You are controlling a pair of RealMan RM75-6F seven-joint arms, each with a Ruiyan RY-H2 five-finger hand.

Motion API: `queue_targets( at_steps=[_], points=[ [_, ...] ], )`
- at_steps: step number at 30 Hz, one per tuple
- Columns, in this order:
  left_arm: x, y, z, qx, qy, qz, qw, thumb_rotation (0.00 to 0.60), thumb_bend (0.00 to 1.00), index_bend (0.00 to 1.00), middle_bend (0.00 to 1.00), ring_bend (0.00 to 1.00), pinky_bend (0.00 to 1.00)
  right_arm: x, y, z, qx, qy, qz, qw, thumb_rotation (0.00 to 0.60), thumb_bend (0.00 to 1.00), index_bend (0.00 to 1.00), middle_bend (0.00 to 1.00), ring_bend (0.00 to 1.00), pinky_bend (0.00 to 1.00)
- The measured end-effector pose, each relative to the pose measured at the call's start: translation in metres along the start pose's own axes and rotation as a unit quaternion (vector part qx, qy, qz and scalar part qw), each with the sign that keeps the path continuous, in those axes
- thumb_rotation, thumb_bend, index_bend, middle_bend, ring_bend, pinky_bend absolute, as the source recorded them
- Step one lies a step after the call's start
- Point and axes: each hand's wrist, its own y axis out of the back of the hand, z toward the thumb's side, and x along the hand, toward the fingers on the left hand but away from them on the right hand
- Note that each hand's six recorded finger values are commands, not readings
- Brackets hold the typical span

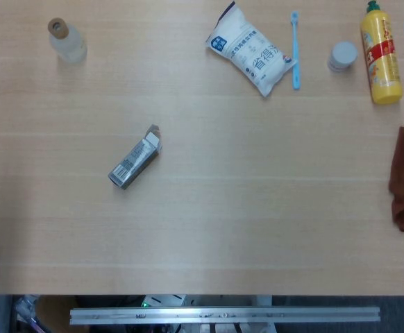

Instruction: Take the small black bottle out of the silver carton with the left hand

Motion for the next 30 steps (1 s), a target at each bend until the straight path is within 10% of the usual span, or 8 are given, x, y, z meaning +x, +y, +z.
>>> queue_targets(
  at_steps=[30],
  points=[
    [0.018, -0.037, 0.073, 0.044, -0.04, -0.089, 0.9943, 0.539, 0.19, 0.23, 0.18, 0.18, 0.24, -0.016, 0.059, 0.006, 0.006, 0.019, -0.071, 0.9973, 0.6, 0.23, 0.33, 0.23, 0.17, 0.24]
  ],
)
